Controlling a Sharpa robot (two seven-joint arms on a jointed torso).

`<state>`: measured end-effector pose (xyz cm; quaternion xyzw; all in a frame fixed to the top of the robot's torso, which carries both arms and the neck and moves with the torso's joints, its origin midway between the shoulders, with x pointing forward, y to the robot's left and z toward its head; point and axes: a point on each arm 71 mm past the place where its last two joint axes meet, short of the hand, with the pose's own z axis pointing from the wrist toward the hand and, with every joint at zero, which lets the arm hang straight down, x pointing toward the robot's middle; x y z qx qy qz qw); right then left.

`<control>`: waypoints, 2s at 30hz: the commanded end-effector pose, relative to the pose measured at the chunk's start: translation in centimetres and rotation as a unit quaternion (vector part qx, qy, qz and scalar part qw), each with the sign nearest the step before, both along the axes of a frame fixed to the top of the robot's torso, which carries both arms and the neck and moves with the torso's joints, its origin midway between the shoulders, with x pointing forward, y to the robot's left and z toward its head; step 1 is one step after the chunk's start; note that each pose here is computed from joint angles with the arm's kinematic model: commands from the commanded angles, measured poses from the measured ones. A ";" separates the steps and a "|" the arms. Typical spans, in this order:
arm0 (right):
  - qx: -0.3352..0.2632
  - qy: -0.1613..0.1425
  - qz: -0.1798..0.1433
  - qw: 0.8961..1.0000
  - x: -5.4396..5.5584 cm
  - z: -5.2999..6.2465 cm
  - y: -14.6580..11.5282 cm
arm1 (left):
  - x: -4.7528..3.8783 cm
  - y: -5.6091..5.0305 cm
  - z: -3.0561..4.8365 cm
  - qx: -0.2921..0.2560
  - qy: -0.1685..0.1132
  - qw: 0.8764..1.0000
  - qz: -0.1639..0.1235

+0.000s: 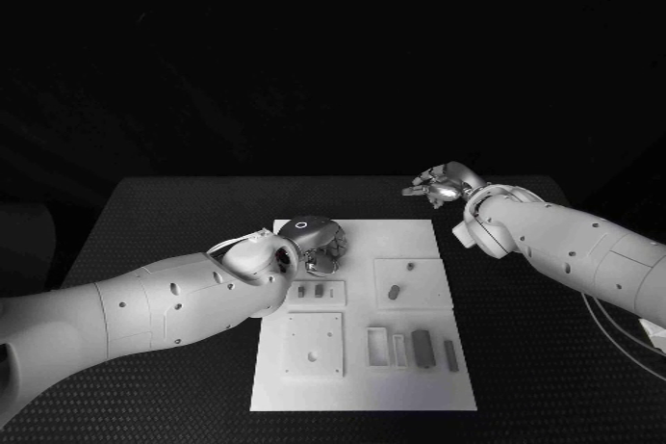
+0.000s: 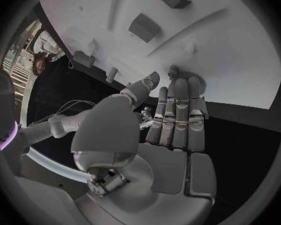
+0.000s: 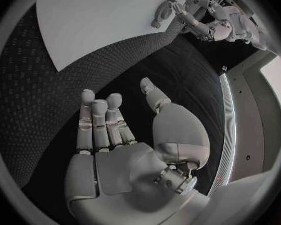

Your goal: Assemble the parts on the task board

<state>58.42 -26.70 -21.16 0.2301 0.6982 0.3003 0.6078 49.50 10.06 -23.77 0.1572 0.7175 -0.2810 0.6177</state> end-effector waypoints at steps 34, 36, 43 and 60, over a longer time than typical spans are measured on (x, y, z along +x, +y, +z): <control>0.002 0.002 0.012 1.000 -0.1 0.0 0.3 | -0.59 -0.5 -1.16 0.053 0.016 0.998 -0.013; 0.002 0.002 0.012 1.000 -0.1 0.0 0.4 | -0.63 -0.5 -1.14 0.052 0.014 0.998 -0.014; 0.002 0.002 0.011 1.000 -0.1 0.0 0.3 | -0.81 -0.5 -1.08 0.049 0.014 0.999 -0.016; 0.002 0.002 0.012 1.000 -0.1 -0.1 0.4 | -0.39 -0.5 -1.90 0.071 0.029 0.997 -0.006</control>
